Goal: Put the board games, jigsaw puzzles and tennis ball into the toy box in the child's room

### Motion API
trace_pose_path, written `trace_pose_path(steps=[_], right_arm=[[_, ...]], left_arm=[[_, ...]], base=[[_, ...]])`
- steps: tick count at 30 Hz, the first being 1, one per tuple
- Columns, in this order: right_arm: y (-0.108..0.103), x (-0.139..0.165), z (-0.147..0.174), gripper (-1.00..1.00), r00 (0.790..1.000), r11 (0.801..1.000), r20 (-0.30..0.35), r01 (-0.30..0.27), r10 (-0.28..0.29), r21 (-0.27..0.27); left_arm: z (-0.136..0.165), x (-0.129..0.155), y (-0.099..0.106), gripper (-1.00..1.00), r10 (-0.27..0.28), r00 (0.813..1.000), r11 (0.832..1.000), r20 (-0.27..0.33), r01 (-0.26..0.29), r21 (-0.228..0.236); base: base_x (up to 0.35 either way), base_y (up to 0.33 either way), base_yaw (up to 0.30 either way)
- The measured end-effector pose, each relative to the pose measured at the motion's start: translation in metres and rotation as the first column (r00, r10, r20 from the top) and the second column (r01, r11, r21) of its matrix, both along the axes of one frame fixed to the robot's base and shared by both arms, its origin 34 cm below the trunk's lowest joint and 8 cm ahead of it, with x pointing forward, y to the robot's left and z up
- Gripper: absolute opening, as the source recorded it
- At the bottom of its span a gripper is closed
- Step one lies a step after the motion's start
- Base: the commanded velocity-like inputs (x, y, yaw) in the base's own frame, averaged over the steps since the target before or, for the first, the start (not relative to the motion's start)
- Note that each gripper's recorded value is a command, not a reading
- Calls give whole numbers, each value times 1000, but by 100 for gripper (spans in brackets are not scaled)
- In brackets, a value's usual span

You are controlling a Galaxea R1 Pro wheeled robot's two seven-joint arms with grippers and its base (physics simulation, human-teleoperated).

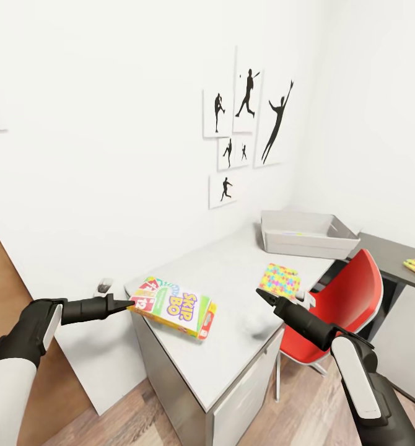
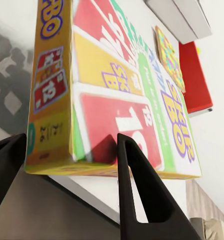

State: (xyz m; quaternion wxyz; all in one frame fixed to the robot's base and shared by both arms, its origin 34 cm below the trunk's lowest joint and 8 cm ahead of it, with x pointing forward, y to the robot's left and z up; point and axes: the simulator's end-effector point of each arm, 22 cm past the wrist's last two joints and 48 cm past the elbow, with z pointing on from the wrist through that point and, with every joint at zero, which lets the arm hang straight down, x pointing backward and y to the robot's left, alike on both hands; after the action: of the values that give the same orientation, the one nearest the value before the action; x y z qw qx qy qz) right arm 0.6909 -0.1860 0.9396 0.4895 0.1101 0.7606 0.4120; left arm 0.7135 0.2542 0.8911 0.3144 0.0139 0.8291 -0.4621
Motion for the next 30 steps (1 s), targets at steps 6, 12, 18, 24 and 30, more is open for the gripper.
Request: trace_pose_path(steps=[6, 12, 18, 24, 30], right_arm=[[1, 0, 11, 100, 1000, 1000, 3, -4, 4, 4], [1, 0, 21, 100, 1000, 1000, 5, -5, 5, 7], [1, 0, 30, 100, 1000, 1000, 5, -5, 5, 7], [3, -1, 40, 100, 1000, 1000, 6, -6, 6, 11], [3, -2, 50, 100, 1000, 1000, 11, -10, 10, 11]], left_arm=[[10, 0, 0, -100, -1, 1000, 1000, 0, 1, 0], [20, 0, -1, -100, -2, 1000, 1000, 1, 2, -1], [30, 0, 0, -100, 0, 1000, 1000, -4, 0, -8], [41, -1, 3, -100, 8, 1000, 1000, -28, -9, -26], [67, 6, -2, -100, 6, 999, 998, -39, -8, -54]], base=[[0, 0, 0], [0, 0, 0], [0, 0, 0], [0, 0, 0], [0, 0, 0]])
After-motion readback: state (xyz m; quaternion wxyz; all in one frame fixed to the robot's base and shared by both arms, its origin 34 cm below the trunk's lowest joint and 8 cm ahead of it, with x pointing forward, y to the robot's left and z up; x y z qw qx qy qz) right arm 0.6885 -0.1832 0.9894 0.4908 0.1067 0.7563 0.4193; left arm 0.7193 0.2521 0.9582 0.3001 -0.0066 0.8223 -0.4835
